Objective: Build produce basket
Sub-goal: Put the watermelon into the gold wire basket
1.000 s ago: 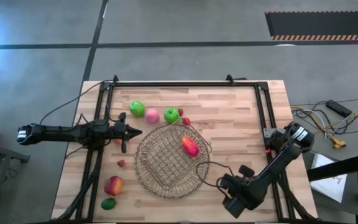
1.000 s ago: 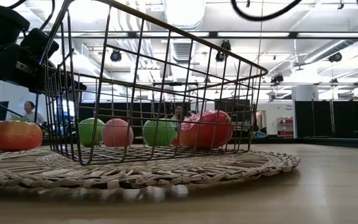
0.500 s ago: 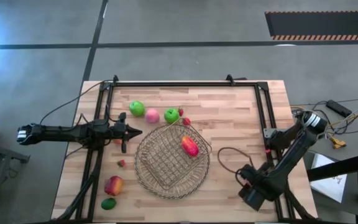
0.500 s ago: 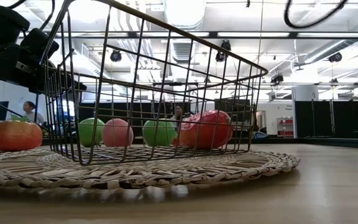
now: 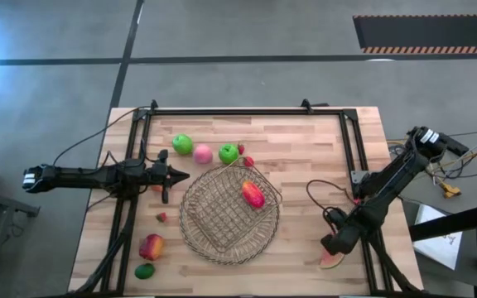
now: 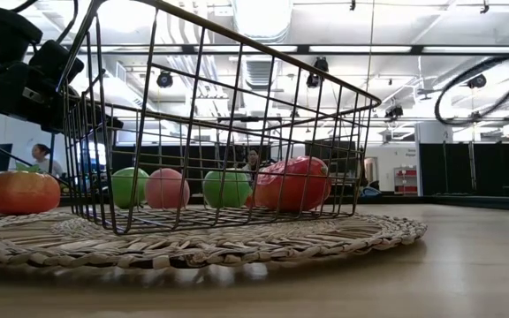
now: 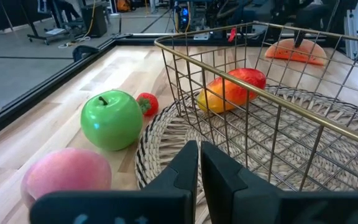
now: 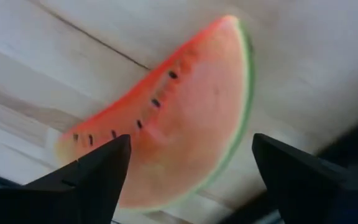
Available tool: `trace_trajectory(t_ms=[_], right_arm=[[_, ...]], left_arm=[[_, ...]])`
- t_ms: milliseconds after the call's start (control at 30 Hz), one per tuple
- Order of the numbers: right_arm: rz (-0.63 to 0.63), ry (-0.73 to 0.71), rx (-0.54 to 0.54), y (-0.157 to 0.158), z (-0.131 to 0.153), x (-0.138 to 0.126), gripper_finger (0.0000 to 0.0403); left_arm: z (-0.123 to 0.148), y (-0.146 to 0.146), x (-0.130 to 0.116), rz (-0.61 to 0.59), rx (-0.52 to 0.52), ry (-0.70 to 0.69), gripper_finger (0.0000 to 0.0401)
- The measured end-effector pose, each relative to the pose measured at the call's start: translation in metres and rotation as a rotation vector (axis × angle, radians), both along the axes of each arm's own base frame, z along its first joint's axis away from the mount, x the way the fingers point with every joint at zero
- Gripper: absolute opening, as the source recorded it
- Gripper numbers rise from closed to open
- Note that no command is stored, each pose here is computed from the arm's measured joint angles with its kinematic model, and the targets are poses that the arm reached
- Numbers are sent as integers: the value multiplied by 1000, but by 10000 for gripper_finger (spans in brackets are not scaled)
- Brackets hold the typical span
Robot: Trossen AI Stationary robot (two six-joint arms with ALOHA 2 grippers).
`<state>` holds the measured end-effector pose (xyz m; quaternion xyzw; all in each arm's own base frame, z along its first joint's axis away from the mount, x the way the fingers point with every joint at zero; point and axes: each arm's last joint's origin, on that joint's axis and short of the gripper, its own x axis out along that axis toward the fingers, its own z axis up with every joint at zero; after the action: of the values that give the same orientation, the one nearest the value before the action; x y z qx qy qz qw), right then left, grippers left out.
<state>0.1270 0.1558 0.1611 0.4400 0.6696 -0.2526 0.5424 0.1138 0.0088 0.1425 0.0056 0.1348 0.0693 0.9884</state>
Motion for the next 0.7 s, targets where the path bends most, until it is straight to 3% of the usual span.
trace_trajectory(t_ms=[133,300,533,700], right_arm=[[-20,-33,49,-4,-16,-3,299],[-20,-48,20,-8,-31,-6,243],[0,-88,-15,-11,-36,-7,157],[2,-125,-40,-12,-36,-6,124]], left_arm=[[0,0,0,0,0,0,3],[0,0,0,0,0,0,3],[0,0,0,0,0,0,3],[0,0,0,0,0,0,3]])
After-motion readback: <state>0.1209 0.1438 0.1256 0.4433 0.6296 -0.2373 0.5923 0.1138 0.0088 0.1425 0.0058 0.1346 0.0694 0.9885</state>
